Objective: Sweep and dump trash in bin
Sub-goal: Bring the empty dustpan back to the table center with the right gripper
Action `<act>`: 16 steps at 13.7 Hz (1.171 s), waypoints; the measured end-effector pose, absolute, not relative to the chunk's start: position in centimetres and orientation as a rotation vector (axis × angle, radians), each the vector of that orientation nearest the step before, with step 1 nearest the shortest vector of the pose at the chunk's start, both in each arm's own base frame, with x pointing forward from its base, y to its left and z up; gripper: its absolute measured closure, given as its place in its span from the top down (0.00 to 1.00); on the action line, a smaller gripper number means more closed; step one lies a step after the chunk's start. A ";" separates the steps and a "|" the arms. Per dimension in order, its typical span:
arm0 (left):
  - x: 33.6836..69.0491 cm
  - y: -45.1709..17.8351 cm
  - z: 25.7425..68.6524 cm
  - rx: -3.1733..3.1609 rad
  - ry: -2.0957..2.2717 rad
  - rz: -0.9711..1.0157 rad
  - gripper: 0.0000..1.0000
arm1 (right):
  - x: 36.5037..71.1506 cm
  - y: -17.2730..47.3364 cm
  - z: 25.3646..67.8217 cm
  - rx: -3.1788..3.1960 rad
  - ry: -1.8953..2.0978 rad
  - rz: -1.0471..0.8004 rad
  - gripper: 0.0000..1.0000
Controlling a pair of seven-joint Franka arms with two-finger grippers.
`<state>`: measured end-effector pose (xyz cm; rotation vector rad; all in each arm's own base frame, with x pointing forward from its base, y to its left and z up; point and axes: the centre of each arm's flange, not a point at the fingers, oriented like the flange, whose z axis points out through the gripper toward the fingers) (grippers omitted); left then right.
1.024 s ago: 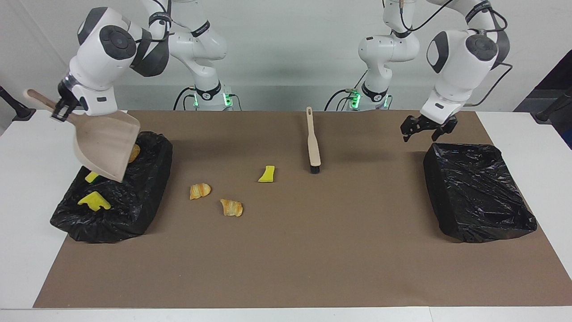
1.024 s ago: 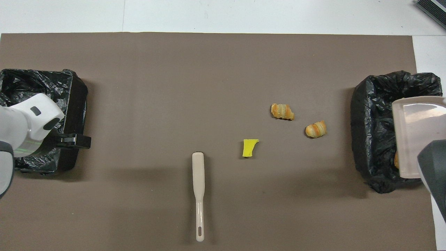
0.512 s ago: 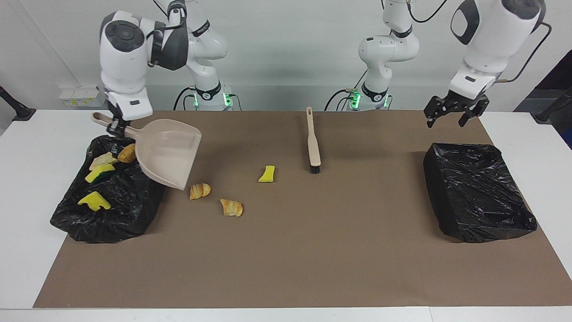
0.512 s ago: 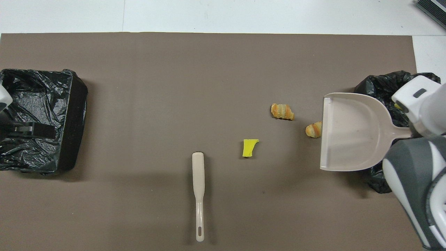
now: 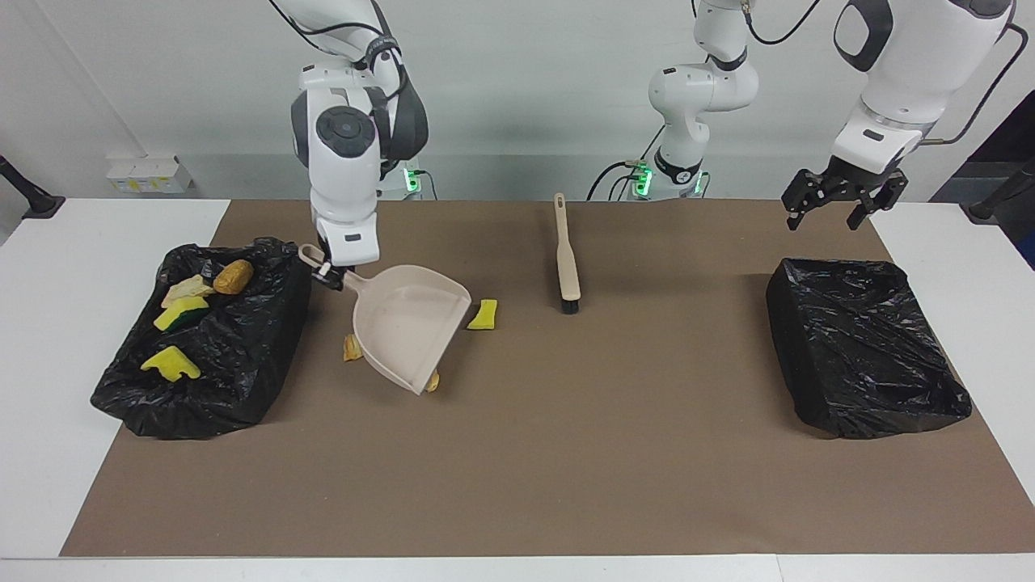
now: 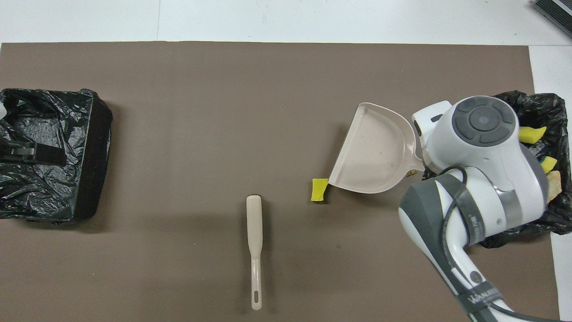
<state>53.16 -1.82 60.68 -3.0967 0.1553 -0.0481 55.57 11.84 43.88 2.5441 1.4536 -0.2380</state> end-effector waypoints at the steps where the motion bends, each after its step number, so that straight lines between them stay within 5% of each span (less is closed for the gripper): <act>1: 53.2 -1.7 60.7 -3.097 0.153 -0.048 1.00 | 55.7 12.9 43.2 2.606 1.369 -0.210 0.32; 10: 53.1 -0.9 60.5 -3.098 0.138 -0.027 1.00 | 56.9 27.5 37.2 3.125 0.241 -0.098 0.32; 16: 53.0 -1.1 62.2 -3.100 0.142 0.052 1.00 | 60.2 36.5 35.2 3.205 -0.116 -0.060 0.32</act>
